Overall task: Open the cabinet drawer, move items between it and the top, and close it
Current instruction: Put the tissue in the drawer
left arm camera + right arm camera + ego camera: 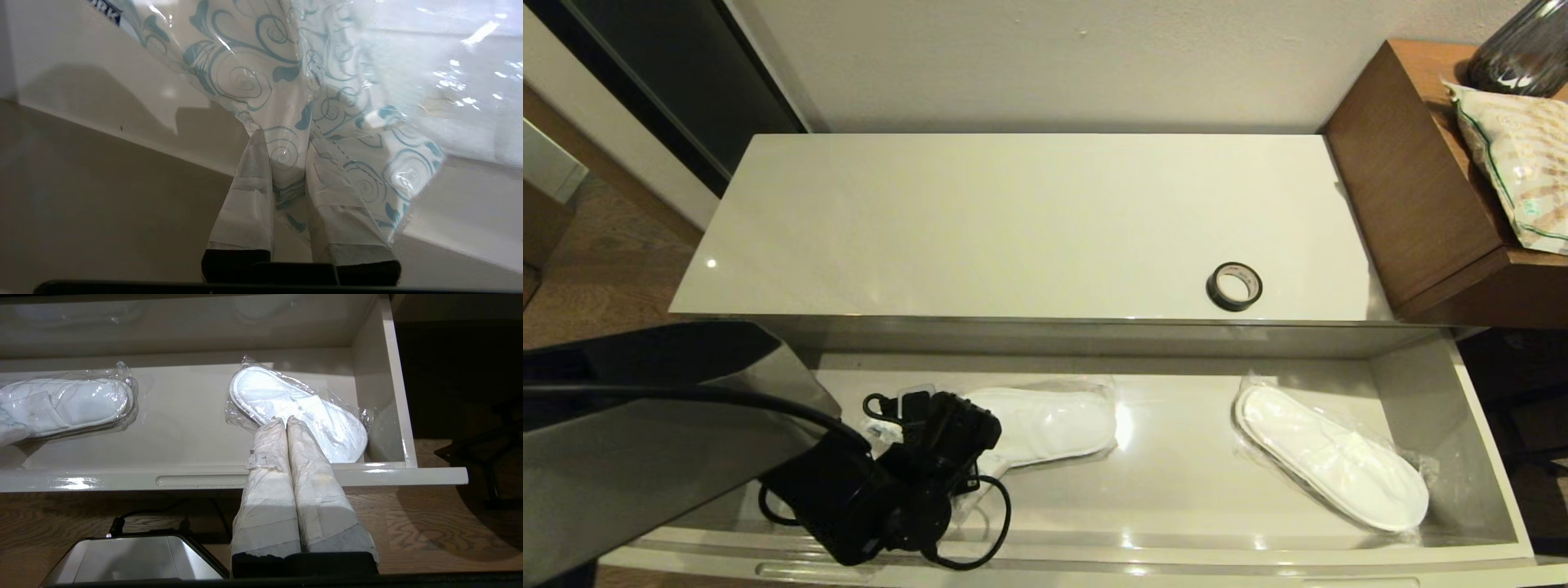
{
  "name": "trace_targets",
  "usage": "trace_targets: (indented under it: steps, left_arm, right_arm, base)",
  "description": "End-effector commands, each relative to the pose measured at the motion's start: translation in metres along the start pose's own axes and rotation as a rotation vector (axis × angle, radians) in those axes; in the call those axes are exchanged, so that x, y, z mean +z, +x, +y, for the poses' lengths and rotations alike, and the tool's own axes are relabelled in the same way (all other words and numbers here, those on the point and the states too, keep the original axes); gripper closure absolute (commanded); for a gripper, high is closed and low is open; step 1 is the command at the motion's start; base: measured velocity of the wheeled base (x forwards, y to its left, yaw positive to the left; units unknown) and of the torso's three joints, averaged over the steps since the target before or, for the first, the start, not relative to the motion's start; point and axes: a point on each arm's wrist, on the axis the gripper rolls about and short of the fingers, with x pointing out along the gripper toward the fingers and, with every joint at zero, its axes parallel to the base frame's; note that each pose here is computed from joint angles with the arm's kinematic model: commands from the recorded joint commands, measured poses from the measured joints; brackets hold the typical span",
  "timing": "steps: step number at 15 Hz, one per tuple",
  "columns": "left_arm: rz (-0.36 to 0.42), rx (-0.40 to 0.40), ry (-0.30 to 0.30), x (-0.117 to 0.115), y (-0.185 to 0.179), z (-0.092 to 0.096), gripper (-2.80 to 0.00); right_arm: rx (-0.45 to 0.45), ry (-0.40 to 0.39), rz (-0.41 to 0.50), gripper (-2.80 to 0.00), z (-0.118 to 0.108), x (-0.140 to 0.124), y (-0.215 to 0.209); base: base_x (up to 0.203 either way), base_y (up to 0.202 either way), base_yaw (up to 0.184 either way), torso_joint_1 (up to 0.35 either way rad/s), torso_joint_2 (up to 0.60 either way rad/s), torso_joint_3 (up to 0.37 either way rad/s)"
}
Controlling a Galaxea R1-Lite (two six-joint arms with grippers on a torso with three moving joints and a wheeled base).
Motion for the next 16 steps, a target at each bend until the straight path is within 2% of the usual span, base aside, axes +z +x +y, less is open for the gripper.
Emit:
trace_targets:
  steps: [1, 5, 7, 10, 12, 16]
  left_arm:
    - [0.004, 0.016, 0.009, 0.0, 0.01, -0.003, 0.0]
    - [-0.035, -0.009, -0.007, 0.015, -0.005, 0.0, 0.0]
    - [-0.079, -0.034, -0.027, 0.033, -0.03, 0.009, 0.0]
    - [-0.104, -0.053, -0.019, 0.054, -0.072, 0.029, 0.0]
    - [-0.073, -0.034, 0.017, 0.051, -0.081, 0.038, 0.0]
    - [-0.034, -0.007, 0.046, 0.039, -0.07, 0.036, 0.0]
  right_arm:
    - [0.0, 0.0, 0.001, 0.0, 0.0, 0.0, 0.0]
    - [-0.001, 0.0, 0.001, 0.0, 0.0, 0.0, 0.0]
    - [-0.001, 0.0, 0.001, 0.0, 0.0, 0.0, 0.0]
    - [-0.001, 0.0, 0.001, 0.0, 0.0, 0.0, 0.0]
    - [0.0, 0.0, 0.001, 0.0, 0.0, 0.0, 0.0]
    - [-0.001, 0.0, 0.001, 0.0, 0.0, 0.0, 0.0]
  base:
    - [0.0, 0.0, 0.0, 0.0, 0.0, 0.0]
    - [0.0, 0.0, 0.0, 0.0, 0.0, 0.0]
    - [0.0, 0.0, 0.0, 0.0, 0.0, 0.0]
    - [0.0, 0.0, 0.0, 0.0, 0.0, 0.0]
    - [0.0, 0.0, 0.0, 0.0, 0.0, 0.0]
    - [0.0, 0.0, 0.0, 0.0, 0.0, 0.0]
